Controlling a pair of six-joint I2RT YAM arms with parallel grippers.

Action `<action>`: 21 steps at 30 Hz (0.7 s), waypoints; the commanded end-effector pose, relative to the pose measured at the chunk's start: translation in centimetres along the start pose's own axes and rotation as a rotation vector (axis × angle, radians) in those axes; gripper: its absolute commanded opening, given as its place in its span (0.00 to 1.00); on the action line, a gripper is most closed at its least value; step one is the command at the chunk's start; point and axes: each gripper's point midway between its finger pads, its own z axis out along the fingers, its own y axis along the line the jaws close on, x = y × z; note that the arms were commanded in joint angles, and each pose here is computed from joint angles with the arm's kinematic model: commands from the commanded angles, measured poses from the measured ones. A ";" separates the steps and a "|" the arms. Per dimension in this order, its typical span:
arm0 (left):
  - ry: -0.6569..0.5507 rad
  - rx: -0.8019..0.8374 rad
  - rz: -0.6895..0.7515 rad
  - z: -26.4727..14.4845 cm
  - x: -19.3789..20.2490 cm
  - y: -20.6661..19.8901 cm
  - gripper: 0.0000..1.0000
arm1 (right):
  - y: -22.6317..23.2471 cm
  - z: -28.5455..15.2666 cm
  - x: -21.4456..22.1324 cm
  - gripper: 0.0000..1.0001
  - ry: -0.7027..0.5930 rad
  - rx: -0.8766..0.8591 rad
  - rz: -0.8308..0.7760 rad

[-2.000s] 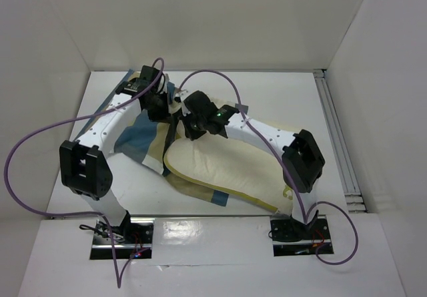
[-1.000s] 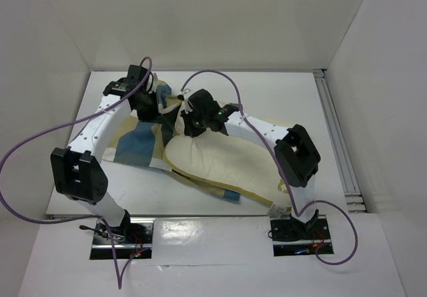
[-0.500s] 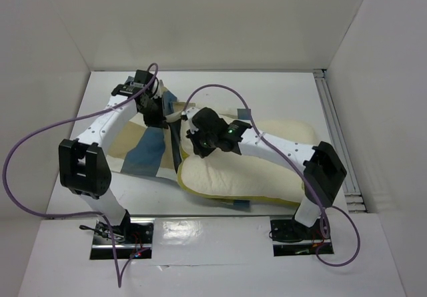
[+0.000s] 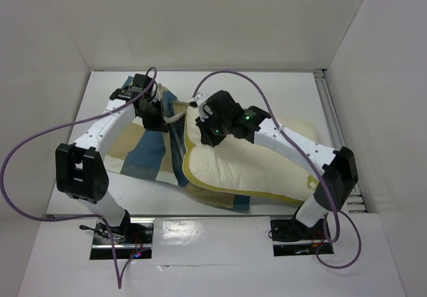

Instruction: Put the pillow into the pillowcase

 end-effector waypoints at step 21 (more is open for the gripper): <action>-0.079 0.171 0.096 -4.4 0.6 -4.5 0.00 | 7.4 6.0 0.7 0.00 0.154 -0.228 -0.249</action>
